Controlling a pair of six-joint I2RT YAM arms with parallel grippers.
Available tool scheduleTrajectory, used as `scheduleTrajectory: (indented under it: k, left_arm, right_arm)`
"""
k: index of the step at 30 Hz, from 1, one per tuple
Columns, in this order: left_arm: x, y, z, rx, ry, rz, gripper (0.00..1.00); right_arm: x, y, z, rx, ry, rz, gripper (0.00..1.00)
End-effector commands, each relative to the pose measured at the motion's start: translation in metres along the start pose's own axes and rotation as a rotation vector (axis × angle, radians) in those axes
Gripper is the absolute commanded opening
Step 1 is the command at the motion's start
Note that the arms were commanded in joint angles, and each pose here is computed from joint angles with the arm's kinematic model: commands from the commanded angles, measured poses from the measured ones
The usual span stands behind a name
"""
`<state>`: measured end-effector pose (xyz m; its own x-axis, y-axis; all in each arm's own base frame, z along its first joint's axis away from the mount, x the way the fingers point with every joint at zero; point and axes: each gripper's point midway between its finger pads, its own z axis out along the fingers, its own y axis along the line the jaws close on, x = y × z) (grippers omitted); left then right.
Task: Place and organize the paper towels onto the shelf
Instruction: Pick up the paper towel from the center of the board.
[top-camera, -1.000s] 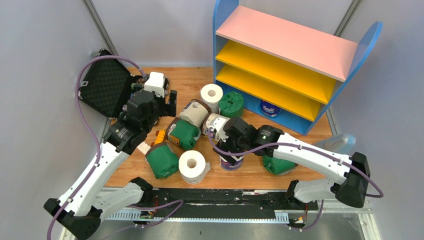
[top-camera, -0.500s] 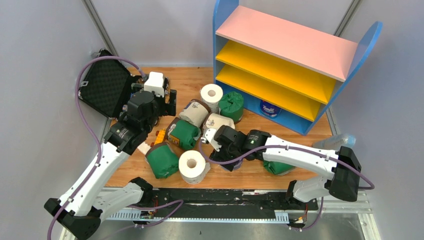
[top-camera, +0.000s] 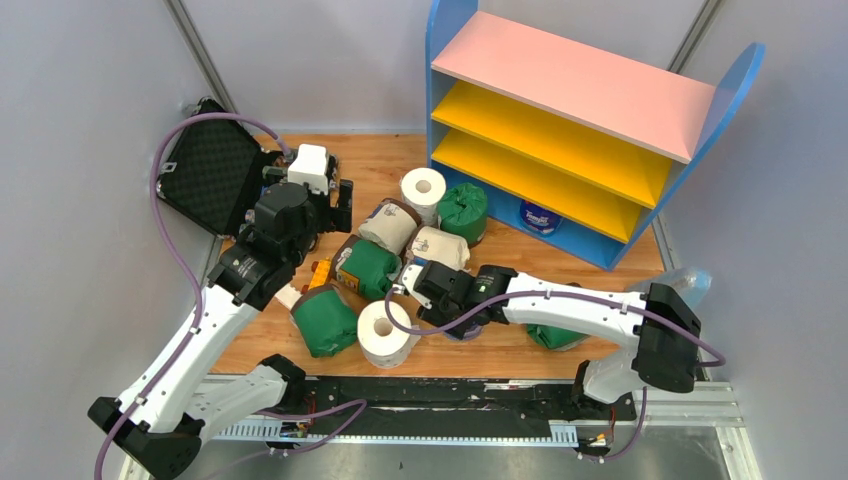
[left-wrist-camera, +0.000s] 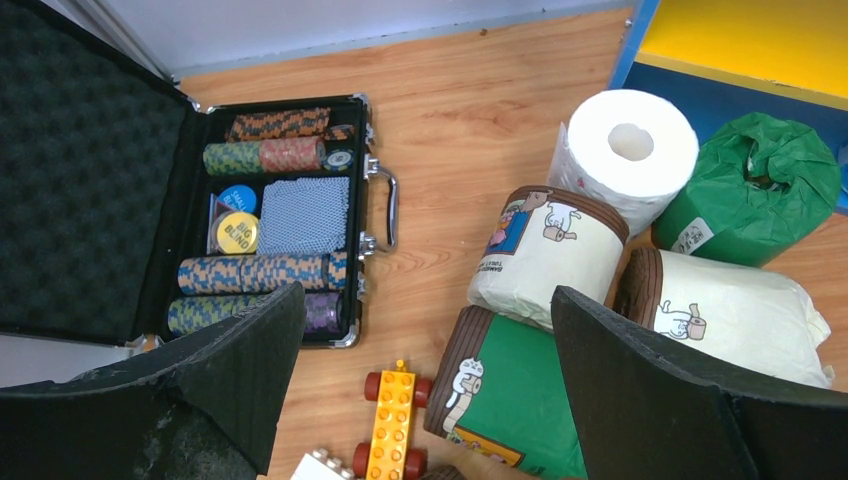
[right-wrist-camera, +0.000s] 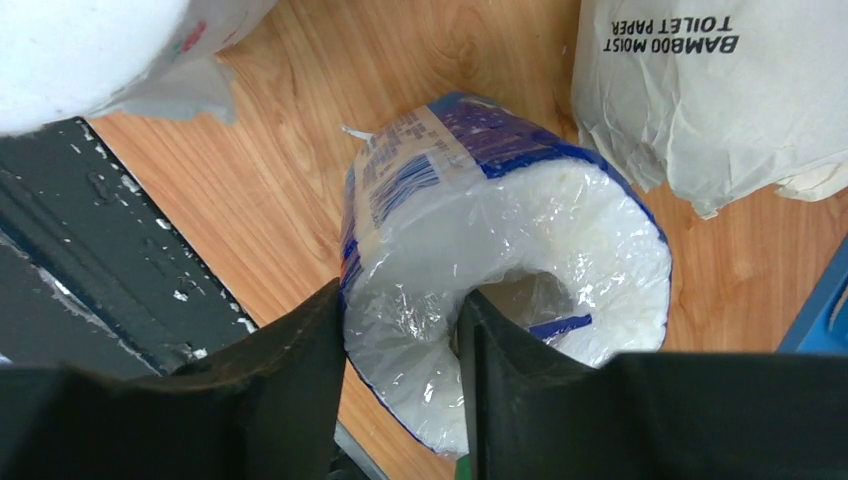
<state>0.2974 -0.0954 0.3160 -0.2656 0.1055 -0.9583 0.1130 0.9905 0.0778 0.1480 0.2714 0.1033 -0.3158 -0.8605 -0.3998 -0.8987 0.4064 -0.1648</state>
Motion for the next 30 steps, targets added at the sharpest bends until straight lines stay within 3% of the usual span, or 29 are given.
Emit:
scheduleTrajectory:
  k: [1, 5, 12, 22, 27, 30]
  left_arm:
    - [-0.013, 0.004, -0.003, -0.012, -0.053, -0.021, 1.00]
    - [-0.012, 0.004, -0.002, -0.013, -0.051, -0.020, 1.00]
    - [-0.012, 0.003, -0.002, -0.006, -0.049, -0.023, 1.00]
    - [-0.012, 0.000, -0.003, 0.011, -0.054, -0.031, 1.00]
    - [-0.011, -0.001, -0.002, 0.014, -0.052, -0.028, 1.00]
    - [-0.010, -0.002, -0.001, 0.017, -0.050, -0.027, 1.00]
  right_arm:
    - [-0.003, -0.009, 0.002, 0.063, 0.002, -0.009, 0.38]
    - [-0.011, -0.015, -0.014, 0.085, -0.056, 0.018, 0.30]
    - [-0.014, -0.055, -0.051, 0.206, -0.131, 0.165, 0.24]
    - [0.043, -0.165, -0.072, 0.531, -0.021, 0.523, 0.21]
    - [0.068, -0.198, -0.066, 0.632, 0.030, 0.645, 0.20]
    - [0.084, -0.205, -0.056, 0.629, 0.066, 0.679, 0.15]
